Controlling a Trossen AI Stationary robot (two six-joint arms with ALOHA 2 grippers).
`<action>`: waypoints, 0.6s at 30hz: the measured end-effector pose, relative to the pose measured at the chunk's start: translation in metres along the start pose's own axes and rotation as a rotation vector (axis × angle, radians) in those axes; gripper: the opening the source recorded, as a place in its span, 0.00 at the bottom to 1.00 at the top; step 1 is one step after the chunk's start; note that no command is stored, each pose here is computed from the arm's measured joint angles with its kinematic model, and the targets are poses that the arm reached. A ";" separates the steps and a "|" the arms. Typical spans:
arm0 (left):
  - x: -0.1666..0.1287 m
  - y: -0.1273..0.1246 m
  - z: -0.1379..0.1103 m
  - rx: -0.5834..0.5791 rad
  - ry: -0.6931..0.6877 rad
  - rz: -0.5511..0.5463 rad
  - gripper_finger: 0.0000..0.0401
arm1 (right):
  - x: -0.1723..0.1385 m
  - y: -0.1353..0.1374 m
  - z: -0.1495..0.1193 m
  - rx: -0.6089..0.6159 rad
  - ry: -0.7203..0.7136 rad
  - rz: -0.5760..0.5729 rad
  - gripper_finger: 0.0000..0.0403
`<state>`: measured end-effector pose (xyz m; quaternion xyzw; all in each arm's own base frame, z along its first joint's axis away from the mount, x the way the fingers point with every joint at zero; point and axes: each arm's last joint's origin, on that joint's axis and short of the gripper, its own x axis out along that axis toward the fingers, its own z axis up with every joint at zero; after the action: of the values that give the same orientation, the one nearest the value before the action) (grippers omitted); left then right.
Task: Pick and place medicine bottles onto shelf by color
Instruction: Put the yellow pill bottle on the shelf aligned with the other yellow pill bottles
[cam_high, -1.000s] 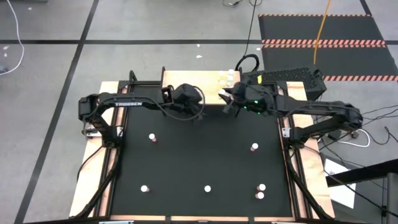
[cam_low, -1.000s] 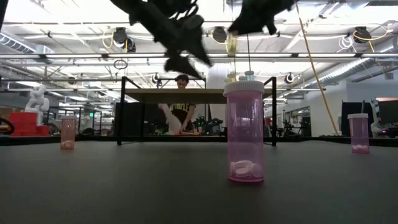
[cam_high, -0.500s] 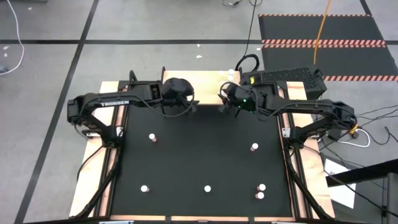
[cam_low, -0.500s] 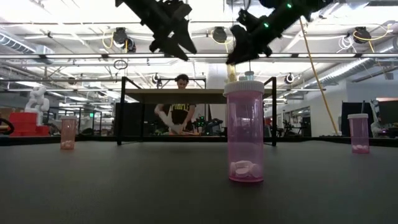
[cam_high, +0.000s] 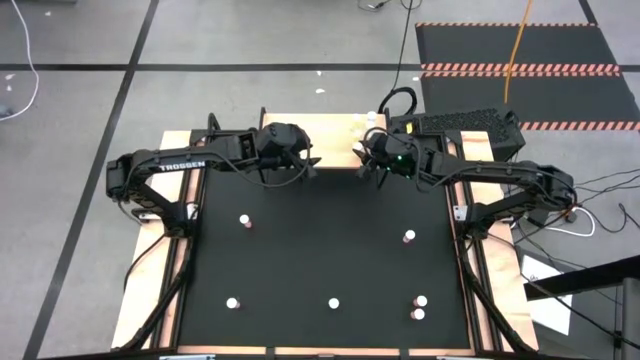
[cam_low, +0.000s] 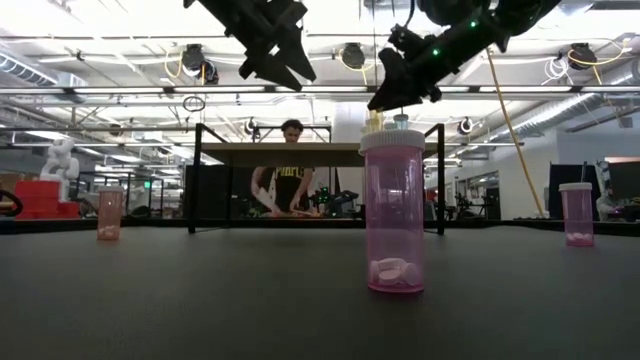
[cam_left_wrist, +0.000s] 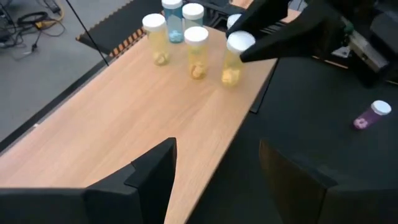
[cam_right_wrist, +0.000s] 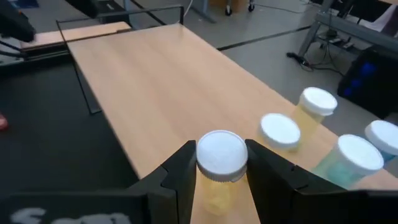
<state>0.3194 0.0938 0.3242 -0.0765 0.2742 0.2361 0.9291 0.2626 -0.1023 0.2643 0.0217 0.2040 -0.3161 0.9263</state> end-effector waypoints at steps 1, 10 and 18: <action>0.000 0.001 0.000 0.003 -0.002 0.002 0.57 | 0.000 -0.001 0.000 -0.001 0.002 -0.003 0.29; 0.000 0.003 0.003 0.006 -0.027 0.036 0.57 | 0.006 -0.005 -0.004 0.001 0.029 0.027 0.29; 0.000 0.002 0.005 0.009 -0.052 0.036 0.57 | 0.007 -0.007 -0.005 0.031 0.039 0.042 0.29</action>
<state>0.3209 0.0973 0.3282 -0.0613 0.2521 0.2534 0.9319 0.2619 -0.1116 0.2578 0.0463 0.2169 -0.2993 0.9280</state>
